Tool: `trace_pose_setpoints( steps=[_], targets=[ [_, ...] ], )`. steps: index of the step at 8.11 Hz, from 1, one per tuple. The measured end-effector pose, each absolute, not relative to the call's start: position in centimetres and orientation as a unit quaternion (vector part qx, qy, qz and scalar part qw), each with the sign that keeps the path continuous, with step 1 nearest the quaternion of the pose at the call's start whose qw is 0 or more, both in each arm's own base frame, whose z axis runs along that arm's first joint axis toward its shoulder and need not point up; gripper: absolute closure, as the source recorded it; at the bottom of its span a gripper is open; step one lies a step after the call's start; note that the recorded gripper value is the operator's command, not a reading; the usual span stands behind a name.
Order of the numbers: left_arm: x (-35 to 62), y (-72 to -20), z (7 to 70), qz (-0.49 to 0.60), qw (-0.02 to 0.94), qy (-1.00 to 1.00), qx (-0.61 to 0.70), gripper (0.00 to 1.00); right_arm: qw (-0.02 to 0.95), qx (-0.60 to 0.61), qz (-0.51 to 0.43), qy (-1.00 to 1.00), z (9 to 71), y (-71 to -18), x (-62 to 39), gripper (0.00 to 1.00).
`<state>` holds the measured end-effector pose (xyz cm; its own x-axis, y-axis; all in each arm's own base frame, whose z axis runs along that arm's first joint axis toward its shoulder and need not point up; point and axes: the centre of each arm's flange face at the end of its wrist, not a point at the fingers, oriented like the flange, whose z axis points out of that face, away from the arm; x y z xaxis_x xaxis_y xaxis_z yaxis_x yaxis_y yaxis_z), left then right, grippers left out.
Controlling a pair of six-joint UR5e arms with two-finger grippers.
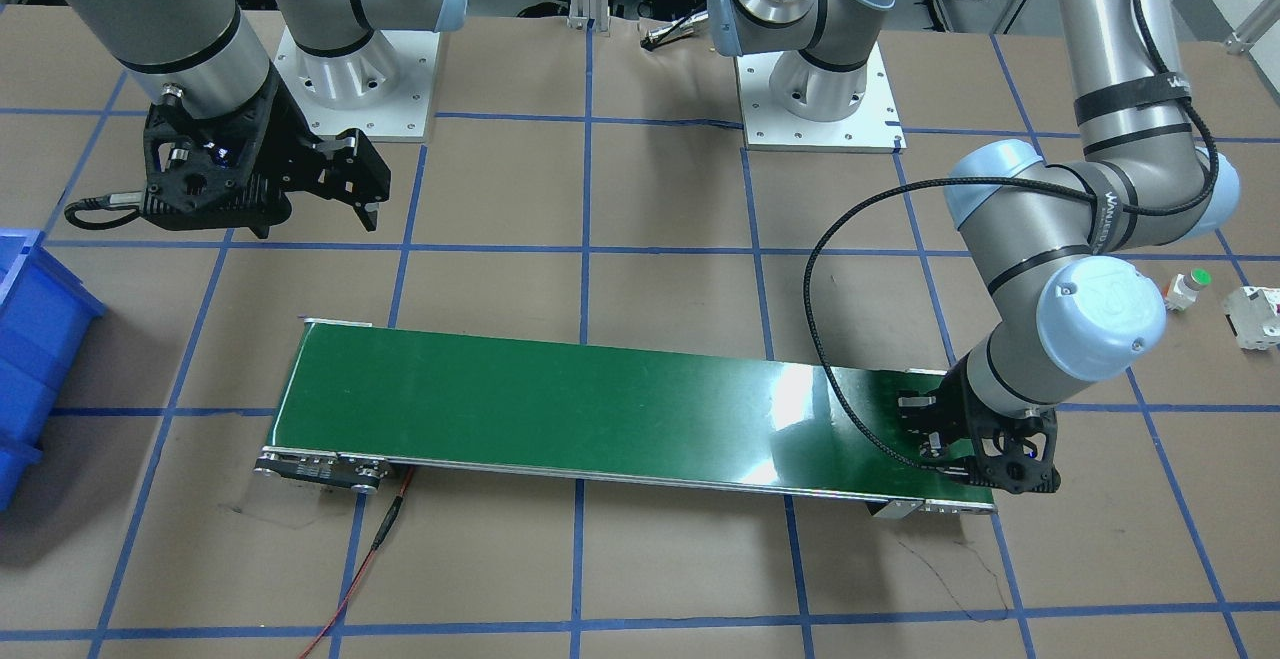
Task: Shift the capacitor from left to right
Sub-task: 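Carry the capacitor with the left gripper over the conveyor's near end, then lower the capacitor onto the green belt and open the left gripper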
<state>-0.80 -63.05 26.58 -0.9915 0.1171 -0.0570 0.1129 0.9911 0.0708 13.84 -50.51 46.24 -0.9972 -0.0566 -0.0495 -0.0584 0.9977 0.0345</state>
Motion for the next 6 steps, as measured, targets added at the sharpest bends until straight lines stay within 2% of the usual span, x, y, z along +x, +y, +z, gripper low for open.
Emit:
trace_pose_setpoints(
  steps=[6],
  targets=[
    [-5.2, -62.3, 28.5, 0.029, 0.032, 0.998, 0.044, 0.0, 0.018, -0.029, 0.021, 0.999, 46.0, -50.6, 13.7, 0.0]
  ],
)
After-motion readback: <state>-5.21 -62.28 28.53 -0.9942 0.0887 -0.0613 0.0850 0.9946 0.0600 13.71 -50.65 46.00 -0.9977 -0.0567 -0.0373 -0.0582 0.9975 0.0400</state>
